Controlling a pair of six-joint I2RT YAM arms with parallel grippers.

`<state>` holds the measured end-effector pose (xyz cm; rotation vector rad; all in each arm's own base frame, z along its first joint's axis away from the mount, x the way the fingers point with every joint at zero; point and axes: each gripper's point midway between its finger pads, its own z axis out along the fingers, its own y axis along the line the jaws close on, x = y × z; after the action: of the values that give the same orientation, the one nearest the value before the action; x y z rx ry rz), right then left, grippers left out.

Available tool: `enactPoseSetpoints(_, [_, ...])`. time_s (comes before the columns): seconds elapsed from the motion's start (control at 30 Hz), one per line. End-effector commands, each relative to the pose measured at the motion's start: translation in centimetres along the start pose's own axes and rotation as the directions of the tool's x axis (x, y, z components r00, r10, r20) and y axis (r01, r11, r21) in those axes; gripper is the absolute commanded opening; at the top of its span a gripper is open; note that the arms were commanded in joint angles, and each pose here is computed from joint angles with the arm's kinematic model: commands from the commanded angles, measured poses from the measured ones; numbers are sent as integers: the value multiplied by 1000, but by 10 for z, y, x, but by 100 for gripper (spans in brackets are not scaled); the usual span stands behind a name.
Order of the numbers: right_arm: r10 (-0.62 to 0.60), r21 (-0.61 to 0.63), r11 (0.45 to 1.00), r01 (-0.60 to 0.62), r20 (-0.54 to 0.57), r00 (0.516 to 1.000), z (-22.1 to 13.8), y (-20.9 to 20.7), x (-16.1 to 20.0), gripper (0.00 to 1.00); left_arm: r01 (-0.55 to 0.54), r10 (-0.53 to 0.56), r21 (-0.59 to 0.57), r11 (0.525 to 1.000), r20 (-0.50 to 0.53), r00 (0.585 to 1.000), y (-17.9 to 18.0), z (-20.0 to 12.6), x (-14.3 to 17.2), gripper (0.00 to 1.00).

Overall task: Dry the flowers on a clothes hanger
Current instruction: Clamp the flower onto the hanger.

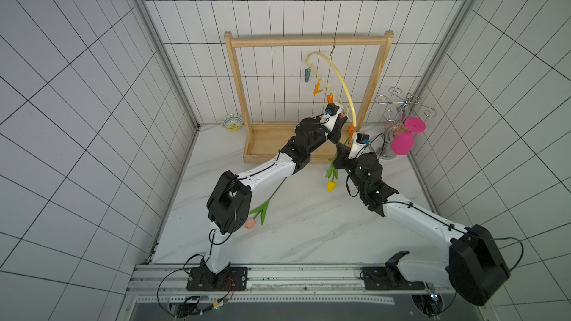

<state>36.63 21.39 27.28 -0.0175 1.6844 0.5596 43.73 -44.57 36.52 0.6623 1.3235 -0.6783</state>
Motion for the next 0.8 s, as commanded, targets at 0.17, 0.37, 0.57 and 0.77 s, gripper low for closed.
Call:
enactPoseSetpoints(0.17, [28, -17, 1000, -27, 72, 997, 2, 0, -19, 0, 55, -55, 18, 998, 48, 997, -8, -4, -18, 24])
enactPoseSetpoints(0.37, [53, -33, 998, -49, 116, 992, 3, 2, -29, 0, 81, -82, 20, 996, 48, 995, -8, -6, -14, 23])
enactPoseSetpoints(0.57, [75, -98, 993, -60, 153, 985, 2, 12, -40, 0, 113, -113, 5, 994, 77, 991, -6, -9, -15, 21])
enactPoseSetpoints(0.77, [48, -148, 989, -26, 141, 989, 2, 20, -38, 0, 111, -112, 13, 994, 78, 991, -7, -13, -15, 21])
